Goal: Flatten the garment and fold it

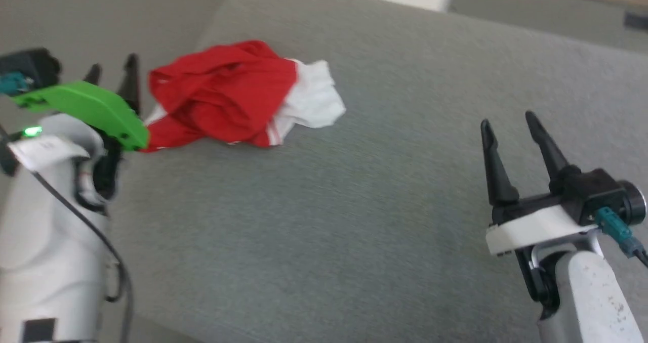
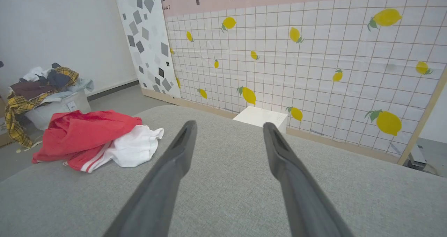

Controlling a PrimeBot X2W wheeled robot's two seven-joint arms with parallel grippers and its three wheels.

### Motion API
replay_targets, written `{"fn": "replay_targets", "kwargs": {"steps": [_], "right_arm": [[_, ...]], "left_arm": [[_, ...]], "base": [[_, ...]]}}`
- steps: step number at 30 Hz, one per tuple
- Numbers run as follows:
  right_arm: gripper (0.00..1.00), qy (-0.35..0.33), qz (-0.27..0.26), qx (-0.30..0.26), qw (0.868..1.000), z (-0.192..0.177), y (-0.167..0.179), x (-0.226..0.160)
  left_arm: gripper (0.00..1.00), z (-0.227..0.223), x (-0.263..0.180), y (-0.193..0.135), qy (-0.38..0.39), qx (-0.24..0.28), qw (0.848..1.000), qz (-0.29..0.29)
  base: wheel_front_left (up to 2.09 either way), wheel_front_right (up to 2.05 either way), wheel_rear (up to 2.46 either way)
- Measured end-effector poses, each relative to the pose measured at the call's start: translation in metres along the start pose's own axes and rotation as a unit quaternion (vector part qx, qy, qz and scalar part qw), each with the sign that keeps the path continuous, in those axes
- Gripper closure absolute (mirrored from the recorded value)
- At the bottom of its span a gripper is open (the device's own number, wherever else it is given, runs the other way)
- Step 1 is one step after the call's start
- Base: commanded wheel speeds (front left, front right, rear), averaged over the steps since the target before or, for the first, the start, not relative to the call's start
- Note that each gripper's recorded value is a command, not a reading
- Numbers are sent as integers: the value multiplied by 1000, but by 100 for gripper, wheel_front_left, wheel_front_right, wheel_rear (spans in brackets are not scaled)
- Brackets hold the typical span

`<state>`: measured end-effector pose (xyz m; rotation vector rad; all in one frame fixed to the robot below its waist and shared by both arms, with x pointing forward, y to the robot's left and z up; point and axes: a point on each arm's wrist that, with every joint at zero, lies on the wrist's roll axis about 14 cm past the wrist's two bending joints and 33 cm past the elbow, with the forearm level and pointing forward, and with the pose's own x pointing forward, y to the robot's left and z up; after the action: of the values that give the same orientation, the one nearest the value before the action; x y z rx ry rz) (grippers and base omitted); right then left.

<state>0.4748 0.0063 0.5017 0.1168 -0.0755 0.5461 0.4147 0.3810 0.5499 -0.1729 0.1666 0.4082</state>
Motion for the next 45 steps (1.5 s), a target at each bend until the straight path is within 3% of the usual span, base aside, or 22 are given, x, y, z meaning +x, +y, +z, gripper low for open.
{"fn": "replay_targets", "kwargs": {"steps": [7, 11, 15, 20, 21, 22, 23, 24, 30, 33, 35, 41, 45], "right_arm": [[0, 20, -69, 20, 997, -31, -53, -16], [0, 47, -114, 28, 992, -54, -83, -38], [0, 77, -154, 27, 985, -76, -108, -61], [0, 102, -188, 24, 977, -90, -129, -82], [0, 103, -193, 23, 975, -91, -133, -85], [0, 104, -198, 21, 975, -90, -135, -88], [0, 104, -200, 20, 974, -89, -136, -90], [0, 103, -201, 19, 974, -87, -137, -91], [0, 92, -213, 11, 973, -69, -138, -104], [0, 90, -219, 8, 971, -61, -135, -116], [0, 85, -221, 7, 972, -53, -131, -122], [0, 56, -225, -1, 973, -23, -122, -138], [0, 27, -233, -12, 972, 2, -120, -149]], "left_arm": [[0, -63, 48, -1, 152, -28, 988, 22], [0, -114, 61, -12, 245, -54, 967, 35], [0, -177, 56, -22, 341, -63, 937, 52], [0, -202, 60, -32, 391, -58, 917, 52], [7, -203, 61, -34, 398, -54, 915, 47], [53, -203, 61, -36, 398, -51, 915, 43], [69, -201, 61, -38, 394, -48, 917, 38], [100, -198, 62, -40, 386, -43, 921, 30], [100, -152, 74, -88, 231, -14, 971, -60], [100, -100, 80, -104, 118, 9, 989, -91], [100, -58, 78, -119, 43, 21, 992, -116], [100, 47, 36, -175, -134, 29, 970, -201], [100, 92, -11, -226, -204, 9, 940, -275]], "base": [[0, 0, 0], [0, 0, 0], [0, 0, 0], [0, 0, 0], [0, 0, 0], [0, 0, 0], [0, 0, 0], [0, 0, 0], [0, 0, 0], [0, 0, 0], [0, 0, 0], [0, 0, 0], [0, 0, 0]]}}
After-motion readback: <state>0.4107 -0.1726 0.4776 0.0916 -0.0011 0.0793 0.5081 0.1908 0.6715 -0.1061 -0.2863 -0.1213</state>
